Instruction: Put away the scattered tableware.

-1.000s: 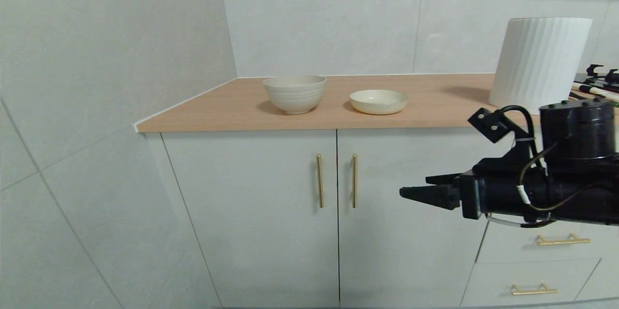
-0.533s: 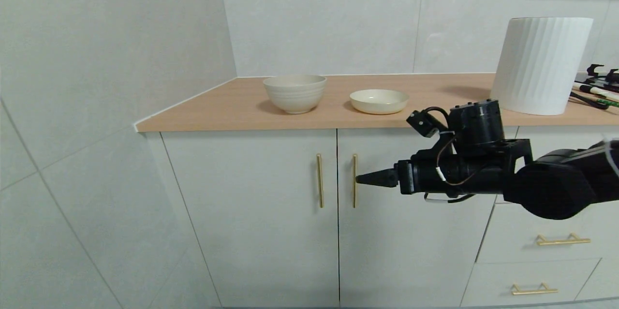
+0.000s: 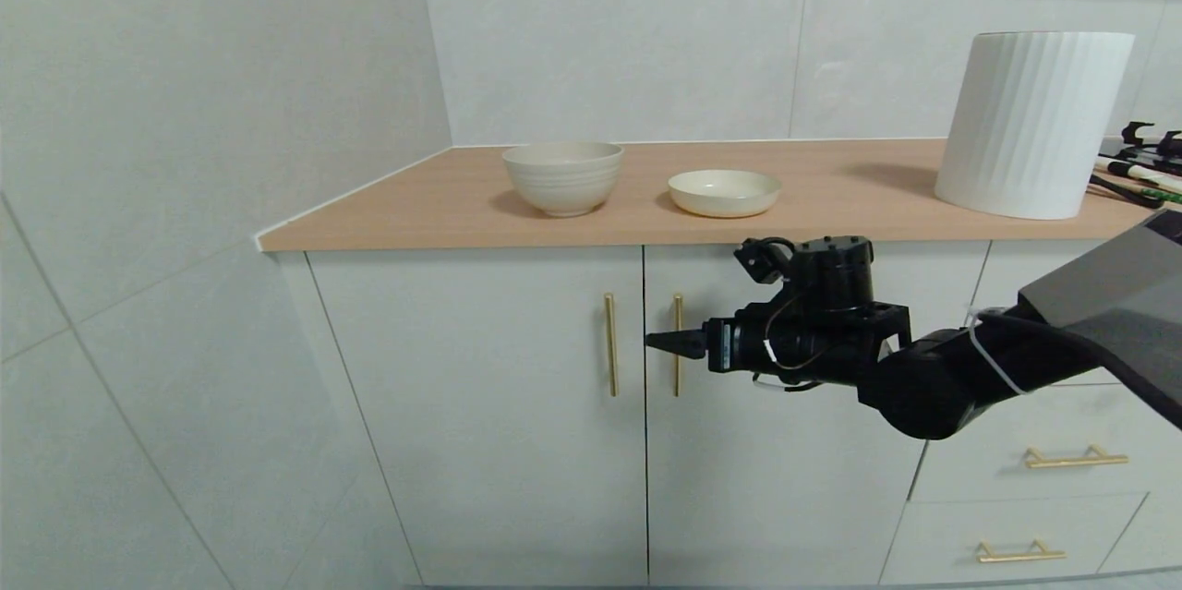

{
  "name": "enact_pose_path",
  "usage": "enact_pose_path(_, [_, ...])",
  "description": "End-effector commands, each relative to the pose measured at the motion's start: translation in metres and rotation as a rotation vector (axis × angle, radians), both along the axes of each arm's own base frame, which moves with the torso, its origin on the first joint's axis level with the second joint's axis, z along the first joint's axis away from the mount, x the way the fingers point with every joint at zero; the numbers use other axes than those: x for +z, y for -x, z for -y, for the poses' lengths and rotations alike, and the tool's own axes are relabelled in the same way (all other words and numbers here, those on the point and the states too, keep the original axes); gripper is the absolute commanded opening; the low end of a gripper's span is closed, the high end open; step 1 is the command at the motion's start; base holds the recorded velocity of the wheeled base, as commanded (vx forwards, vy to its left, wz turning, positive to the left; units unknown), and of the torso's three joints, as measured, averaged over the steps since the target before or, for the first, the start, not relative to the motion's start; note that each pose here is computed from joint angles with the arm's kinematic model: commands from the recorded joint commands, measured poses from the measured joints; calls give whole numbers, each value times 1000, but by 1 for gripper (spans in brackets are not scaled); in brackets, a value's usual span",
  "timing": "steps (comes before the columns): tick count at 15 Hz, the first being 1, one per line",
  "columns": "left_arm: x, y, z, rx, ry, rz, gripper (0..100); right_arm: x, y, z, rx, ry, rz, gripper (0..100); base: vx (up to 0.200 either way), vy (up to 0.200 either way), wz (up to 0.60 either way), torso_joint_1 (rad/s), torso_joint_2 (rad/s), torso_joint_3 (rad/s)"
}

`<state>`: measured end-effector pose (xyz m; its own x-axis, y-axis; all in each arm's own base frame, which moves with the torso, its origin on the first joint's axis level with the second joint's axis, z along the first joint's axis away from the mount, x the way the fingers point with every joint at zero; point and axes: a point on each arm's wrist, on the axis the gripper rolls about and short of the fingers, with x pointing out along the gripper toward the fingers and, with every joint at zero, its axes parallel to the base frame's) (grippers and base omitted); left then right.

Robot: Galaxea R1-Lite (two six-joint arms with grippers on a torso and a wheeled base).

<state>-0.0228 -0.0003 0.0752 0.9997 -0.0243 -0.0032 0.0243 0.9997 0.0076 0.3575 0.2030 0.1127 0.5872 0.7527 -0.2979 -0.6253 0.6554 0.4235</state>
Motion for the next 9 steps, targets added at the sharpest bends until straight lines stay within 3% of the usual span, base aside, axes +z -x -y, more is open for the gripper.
enact_pose_path(1, [0, 0, 0, 0, 0, 0, 100, -11, -4, -3, 1, 10, -17, 100, 0, 0, 0, 0, 0, 0])
enact_pose_path(9, [0, 0, 0, 0, 0, 0, 100, -24, -17, -11, -16, -43, -22, 100, 0, 0, 0, 0, 0, 0])
